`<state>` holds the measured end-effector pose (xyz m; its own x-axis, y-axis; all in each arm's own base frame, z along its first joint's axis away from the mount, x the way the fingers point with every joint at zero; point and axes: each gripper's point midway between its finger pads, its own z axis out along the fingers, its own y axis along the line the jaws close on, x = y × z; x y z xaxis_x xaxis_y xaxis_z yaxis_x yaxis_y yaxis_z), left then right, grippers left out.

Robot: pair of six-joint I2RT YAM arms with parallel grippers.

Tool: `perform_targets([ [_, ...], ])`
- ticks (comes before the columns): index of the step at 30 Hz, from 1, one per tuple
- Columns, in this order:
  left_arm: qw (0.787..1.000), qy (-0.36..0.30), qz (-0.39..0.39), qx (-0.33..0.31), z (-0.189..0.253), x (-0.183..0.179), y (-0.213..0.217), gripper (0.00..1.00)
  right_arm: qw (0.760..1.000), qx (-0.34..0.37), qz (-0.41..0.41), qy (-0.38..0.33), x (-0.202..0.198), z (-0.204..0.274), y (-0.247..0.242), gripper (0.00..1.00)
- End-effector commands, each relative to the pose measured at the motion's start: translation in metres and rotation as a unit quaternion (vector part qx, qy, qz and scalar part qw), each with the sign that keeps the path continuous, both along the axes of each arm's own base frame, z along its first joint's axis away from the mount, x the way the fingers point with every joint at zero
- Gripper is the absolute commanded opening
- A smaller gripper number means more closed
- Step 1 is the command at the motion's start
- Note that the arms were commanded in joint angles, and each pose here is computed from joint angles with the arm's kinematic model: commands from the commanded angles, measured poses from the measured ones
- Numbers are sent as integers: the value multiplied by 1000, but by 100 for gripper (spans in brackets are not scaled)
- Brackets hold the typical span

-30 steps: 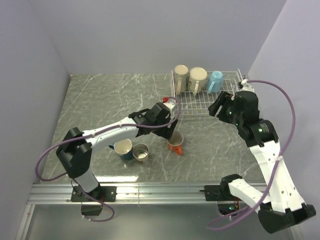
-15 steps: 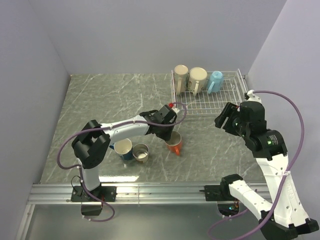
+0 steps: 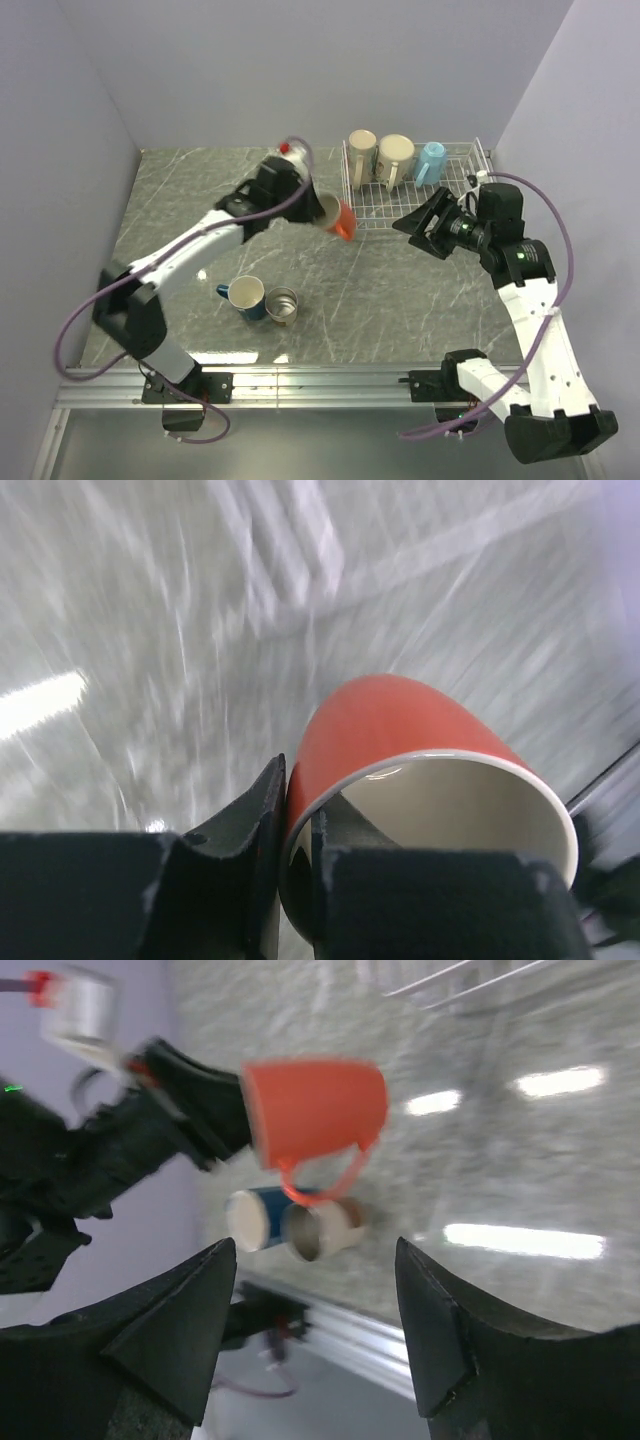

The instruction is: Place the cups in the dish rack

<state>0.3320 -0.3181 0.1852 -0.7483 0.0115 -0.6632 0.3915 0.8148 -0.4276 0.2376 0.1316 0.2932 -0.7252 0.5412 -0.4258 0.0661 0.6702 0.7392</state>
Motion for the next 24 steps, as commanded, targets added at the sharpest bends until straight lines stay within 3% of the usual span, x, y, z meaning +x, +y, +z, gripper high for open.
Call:
perform_targets([
  [1,966,-151,-4,-210,162,13,-7,0,989,134,58,9,2,25,32,71],
  [3,951,-185,-11,-248,189,12,-1,0,982,173,78,-8,4,37,41,71],
  [5,943,-197,-22,-267,196,7,-2,0,968,240,70,27,4,32,48,71],
  [6,935,-208,-32,-284,205,5,-4,0,958,271,89,-4,5,35,53,71],
  [7,933,-209,-40,-292,208,2,-7,0,944,321,74,15,7,43,54,71],
  [9,929,-203,-53,-305,212,0,-12,0,928,362,78,-33,10,55,53,71],
  [10,926,-206,-55,-310,215,0,-13,1,918,388,73,-24,10,61,52,71],
  [18,923,-200,-53,-326,219,2,-16,0,891,430,102,-108,7,109,49,71],
  [24,912,-194,-57,-356,229,1,-21,0,903,406,101,-95,16,96,55,71],
])
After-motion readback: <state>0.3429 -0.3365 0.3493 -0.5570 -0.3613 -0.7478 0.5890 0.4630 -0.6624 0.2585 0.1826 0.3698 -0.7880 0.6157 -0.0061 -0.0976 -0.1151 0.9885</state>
